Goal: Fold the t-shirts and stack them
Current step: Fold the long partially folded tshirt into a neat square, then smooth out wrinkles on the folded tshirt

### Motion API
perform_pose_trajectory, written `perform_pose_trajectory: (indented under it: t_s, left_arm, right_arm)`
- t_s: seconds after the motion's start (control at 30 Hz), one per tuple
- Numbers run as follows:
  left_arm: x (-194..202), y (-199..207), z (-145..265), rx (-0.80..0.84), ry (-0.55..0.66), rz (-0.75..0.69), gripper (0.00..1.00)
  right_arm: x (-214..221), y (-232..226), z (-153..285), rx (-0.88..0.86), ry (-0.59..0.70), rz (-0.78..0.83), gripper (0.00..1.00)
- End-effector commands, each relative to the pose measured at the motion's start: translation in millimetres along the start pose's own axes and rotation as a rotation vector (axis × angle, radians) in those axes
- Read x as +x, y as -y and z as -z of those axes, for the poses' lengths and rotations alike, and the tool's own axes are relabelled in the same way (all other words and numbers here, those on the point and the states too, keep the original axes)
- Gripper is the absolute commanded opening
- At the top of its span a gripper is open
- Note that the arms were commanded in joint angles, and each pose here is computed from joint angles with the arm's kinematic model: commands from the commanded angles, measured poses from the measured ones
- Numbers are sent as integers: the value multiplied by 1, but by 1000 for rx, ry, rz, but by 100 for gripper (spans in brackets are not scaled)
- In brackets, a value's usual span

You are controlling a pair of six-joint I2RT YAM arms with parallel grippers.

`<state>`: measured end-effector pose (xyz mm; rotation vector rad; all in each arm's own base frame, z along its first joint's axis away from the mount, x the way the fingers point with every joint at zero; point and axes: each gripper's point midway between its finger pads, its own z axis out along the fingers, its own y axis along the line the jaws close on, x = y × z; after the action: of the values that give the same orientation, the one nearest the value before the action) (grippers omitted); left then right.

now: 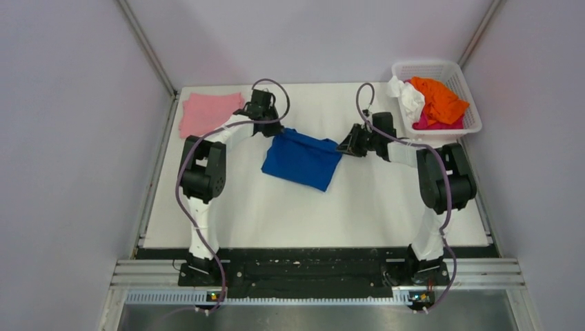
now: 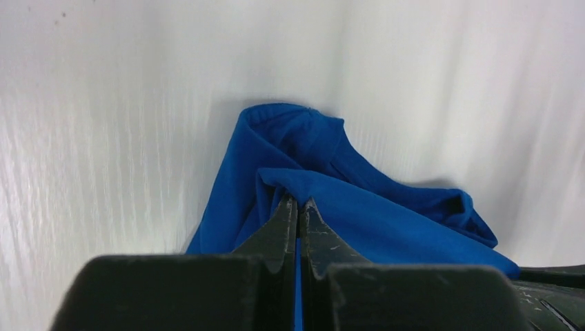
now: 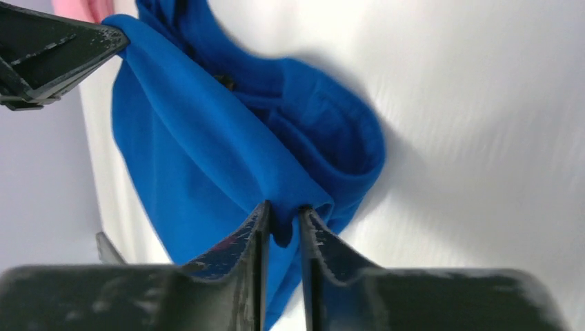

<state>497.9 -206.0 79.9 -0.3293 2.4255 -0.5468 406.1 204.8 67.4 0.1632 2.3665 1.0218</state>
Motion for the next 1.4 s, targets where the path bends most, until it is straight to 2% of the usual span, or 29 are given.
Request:
perform_pose_trajectory:
  t_s: [0.0,0.03,0.17,0.2,0.23,0.33,0.4,0.57,0.73,0.97,1.07,1.23,1.37]
  left_arm:
    - [-43,6,-5,9,93,-11,2]
    - [-45,5,-5,2,94,-10,11]
    - [-58,12,12,8,131,-22,57]
    - [-62,15,19,15,141,-20,87]
    - [-64,19,27,24,148,-16,97]
    - [-62,33,55,76,156,-10,99]
    - [-51,41,68,130,140,-9,99]
    - [-6,58,77,280,44,8,99]
    - [33,42,53,253,-101,43,99]
    - [56,10,21,161,-167,58,99]
    - [66,0,18,133,-184,63,99]
    - [111,-19,28,119,-267,85,99]
    - [162,-23,61,106,-332,69,99]
  right_arm:
    - [-51,3,-14,-8,92,52,36]
    - [-55,3,-15,-1,96,58,45]
    - [-72,-4,-6,31,137,94,66]
    - [-74,-6,-1,41,146,101,71]
    - [-75,-11,6,45,157,110,78]
    - [-68,-27,21,27,173,137,93]
    - [-53,-42,24,13,153,176,97]
    - [-13,-83,19,-105,96,205,98]
    - [-4,-102,-11,-185,44,212,99]
    - [-33,-66,-69,-73,56,194,99]
    - [-26,-50,-87,-41,13,158,99]
    - [22,-47,-77,-108,-67,100,99]
    - [49,-59,-47,-126,-84,124,99]
